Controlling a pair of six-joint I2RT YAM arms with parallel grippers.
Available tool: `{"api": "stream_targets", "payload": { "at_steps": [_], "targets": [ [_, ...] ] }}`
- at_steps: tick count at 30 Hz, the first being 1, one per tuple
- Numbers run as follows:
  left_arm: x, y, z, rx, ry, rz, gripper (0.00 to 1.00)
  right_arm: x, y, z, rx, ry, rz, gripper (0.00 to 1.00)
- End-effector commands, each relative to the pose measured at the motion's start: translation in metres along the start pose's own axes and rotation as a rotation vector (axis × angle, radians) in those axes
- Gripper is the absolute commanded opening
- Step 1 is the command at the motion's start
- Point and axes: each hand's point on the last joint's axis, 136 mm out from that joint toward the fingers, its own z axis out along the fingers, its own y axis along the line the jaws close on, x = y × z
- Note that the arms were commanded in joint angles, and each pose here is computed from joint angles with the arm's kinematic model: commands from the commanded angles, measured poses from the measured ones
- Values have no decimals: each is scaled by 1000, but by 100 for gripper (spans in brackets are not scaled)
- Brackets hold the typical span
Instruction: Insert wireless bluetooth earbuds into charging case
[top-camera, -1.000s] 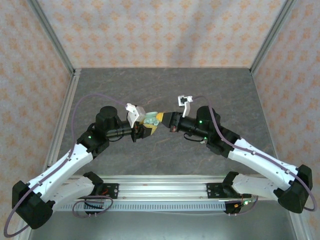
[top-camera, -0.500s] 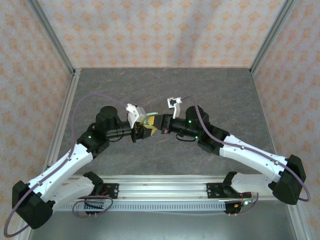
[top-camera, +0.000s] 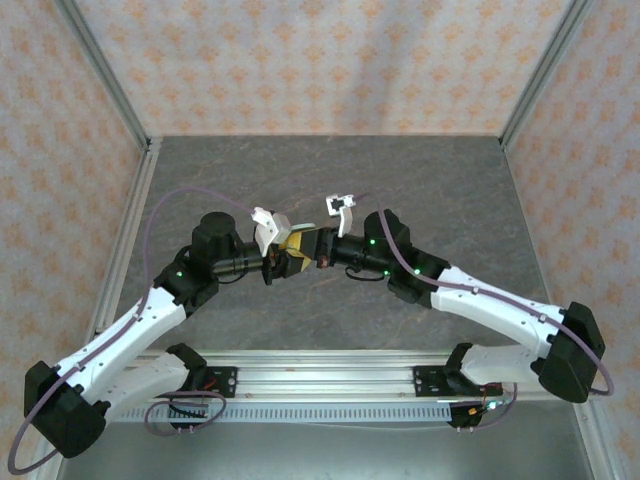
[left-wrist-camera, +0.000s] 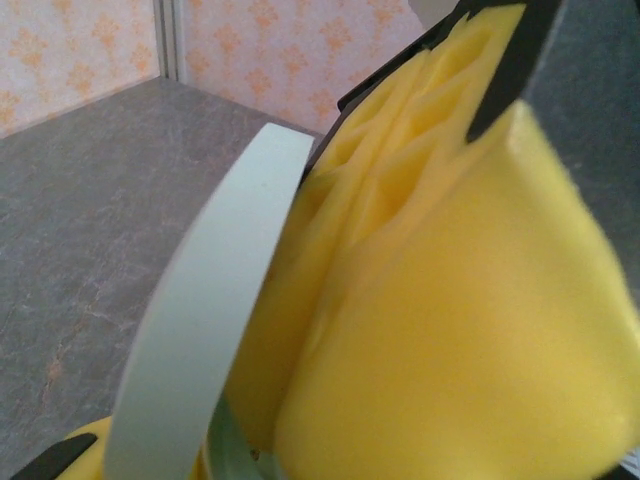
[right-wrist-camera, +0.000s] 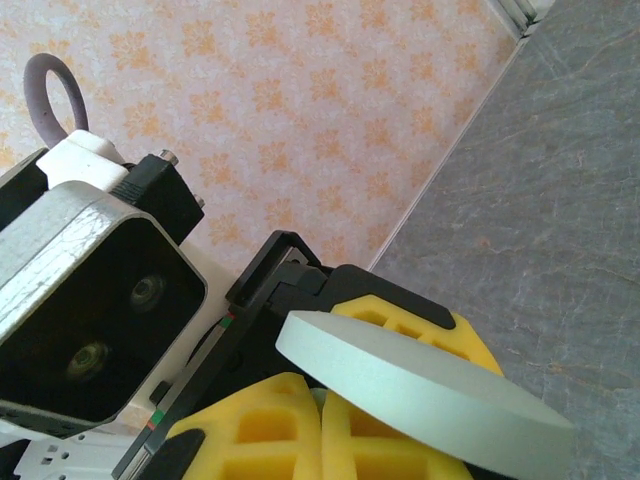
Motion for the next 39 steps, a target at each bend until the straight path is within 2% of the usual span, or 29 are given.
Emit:
{"api": "stream_targets", "payload": {
  "at_steps": [1,8,20,27,31,39],
  "targets": [
    [-27,-12,-6,41,-70,56,10,-7,8,5,-24,-20,-48,5],
    [-28,-12,-7,33,-74,63,10,5,-16,-2,70,-6,-108,7],
    [-31,-13,-9,35,-81,63,10,11,-24,-10,135,46,-191,20],
    [-30,-14,-9,38,-78,58,10,15,-19,-1,100,84,-182,13],
    [-28,-14,-8,45,-74,55,10,12,-10,5,54,79,-183,13],
    [-28,-17,-9,55,-70,58,10,9,-11,9,72,88,-221,13]
  ]
}}
